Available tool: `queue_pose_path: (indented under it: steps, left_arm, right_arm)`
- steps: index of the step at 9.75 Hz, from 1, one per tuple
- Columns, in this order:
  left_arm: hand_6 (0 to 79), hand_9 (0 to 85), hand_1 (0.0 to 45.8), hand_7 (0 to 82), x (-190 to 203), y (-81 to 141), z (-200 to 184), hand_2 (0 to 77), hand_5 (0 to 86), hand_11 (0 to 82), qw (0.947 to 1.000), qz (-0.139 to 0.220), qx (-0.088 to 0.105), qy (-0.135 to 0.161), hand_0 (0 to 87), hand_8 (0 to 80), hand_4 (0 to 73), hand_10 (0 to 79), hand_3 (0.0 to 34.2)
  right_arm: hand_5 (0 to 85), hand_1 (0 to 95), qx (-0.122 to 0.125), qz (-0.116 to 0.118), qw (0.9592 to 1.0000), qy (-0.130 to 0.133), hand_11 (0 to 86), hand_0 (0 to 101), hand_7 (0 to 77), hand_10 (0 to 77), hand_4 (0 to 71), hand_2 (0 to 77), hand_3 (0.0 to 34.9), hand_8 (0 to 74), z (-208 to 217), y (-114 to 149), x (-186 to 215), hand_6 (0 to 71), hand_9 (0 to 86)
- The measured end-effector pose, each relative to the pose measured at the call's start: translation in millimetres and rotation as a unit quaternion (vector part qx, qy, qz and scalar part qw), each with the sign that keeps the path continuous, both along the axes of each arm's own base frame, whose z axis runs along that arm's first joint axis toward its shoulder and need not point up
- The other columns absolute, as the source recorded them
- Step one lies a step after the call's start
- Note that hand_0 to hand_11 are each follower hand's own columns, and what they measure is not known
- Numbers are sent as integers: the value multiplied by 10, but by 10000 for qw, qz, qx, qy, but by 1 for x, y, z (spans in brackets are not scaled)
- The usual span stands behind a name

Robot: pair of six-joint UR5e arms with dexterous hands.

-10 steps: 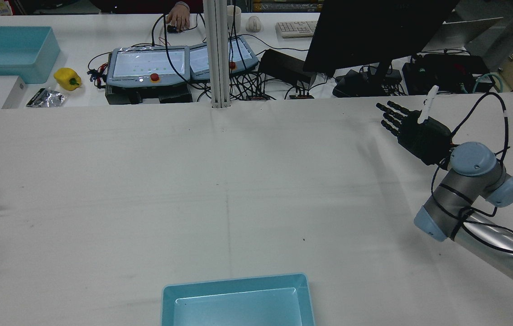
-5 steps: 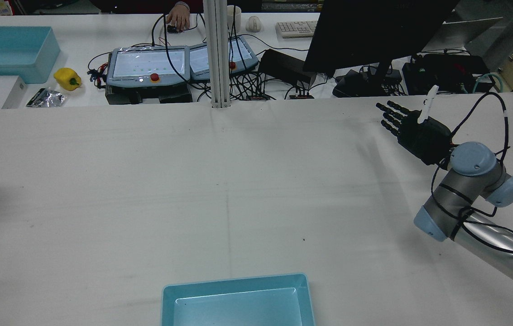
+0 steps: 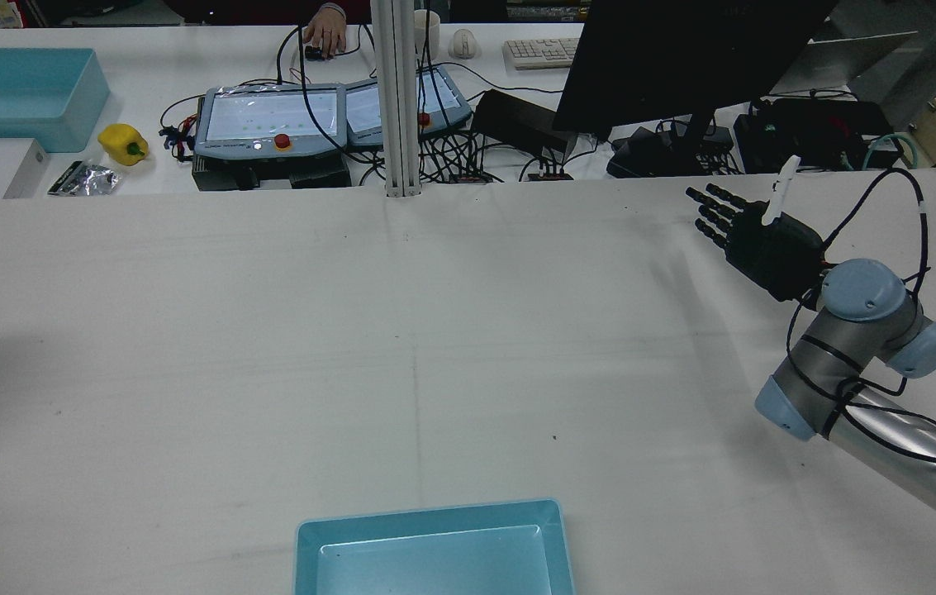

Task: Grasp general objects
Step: 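Lift the dragon fruit off the table with the left hand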

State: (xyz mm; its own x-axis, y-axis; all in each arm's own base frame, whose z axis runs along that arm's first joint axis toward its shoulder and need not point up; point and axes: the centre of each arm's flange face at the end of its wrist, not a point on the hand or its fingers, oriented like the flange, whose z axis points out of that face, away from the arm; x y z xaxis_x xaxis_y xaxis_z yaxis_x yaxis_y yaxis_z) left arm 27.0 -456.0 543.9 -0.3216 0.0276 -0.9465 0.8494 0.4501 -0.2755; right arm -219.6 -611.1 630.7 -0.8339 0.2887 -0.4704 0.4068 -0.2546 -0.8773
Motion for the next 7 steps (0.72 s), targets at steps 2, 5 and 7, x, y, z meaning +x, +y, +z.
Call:
queue_pose_path:
  steps: [2,5,7]
  left_arm:
    - [704,709,0,769,-16,6,-35,605,660,704,9981,186,85,578,759,704,693,229,0]
    - [704,709,0,769,-24,17,-73,600,660,704,9899,661,207,1240,768,704,698,229,0]
    - [704,709,0,769,-25,38,-104,605,660,704,9850,984,370,1370,767,704,698,229,0]
  right_arm:
    - [0,65,0,0,10000,0,5,0,0,0,0,16,0,0,0,0,0,0,11]
    - [0,65,0,0,10000,0,5,0,0,0,0,16,0,0,0,0,0,0,11]
    - [0,65,0,0,10000,0,5,0,0,0,0,16,0,0,0,0,0,0,11]
